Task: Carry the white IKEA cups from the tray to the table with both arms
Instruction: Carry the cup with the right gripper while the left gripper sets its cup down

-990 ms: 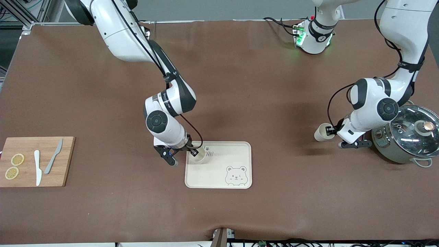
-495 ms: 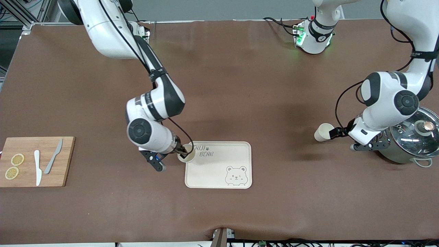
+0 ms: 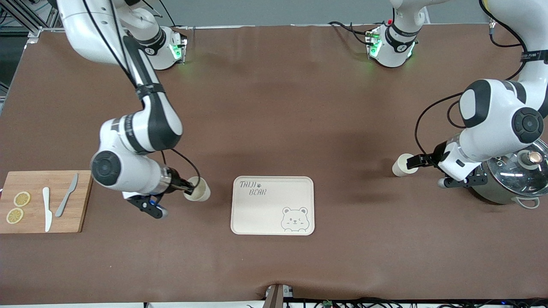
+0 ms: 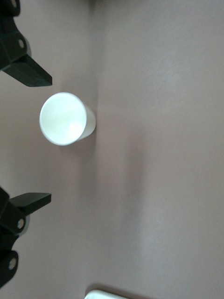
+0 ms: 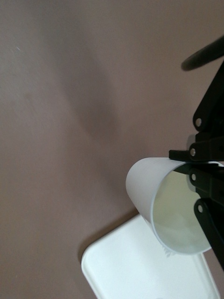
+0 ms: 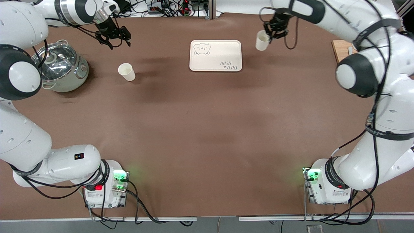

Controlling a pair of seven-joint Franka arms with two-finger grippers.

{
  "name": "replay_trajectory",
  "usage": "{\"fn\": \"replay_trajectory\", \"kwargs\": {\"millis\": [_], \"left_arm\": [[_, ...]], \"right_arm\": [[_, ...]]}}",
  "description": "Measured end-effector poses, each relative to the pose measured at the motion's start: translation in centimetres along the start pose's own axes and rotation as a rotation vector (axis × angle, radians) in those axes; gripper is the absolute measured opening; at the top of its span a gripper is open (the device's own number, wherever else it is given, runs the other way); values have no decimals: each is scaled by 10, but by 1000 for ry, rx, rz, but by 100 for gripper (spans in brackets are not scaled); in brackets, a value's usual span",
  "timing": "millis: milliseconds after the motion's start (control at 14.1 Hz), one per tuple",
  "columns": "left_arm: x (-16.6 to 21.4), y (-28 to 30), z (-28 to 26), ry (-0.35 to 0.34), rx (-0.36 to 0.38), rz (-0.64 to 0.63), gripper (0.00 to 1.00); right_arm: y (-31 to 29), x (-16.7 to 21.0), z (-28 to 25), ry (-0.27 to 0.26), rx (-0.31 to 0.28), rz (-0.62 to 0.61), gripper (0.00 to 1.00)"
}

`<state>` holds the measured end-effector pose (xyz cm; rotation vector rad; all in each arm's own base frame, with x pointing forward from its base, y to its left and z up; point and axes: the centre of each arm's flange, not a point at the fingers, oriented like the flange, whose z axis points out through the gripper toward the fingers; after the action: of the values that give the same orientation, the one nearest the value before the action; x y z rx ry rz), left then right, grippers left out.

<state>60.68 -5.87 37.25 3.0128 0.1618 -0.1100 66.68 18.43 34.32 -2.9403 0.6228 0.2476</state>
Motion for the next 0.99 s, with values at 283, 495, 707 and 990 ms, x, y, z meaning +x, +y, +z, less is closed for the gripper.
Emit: {"fn": "replay_trajectory", "kwargs": {"millis": [283,495,707,990], "left_arm": [[-6,34,-5,4,-13,-55,100],[-10,56,-5,2,-22,-99,100],[-9,62,-9,10,-28,-124,100],[-4,56,-52,82,-38,-146,100]], "right_arm": [[101,7,2,-8,-1,-125,3],[167,-3,26,9,0,-210,3],[220,-18,39,12,-23,-292,3],[277,-31,46,48,-41,-352,3]]}}
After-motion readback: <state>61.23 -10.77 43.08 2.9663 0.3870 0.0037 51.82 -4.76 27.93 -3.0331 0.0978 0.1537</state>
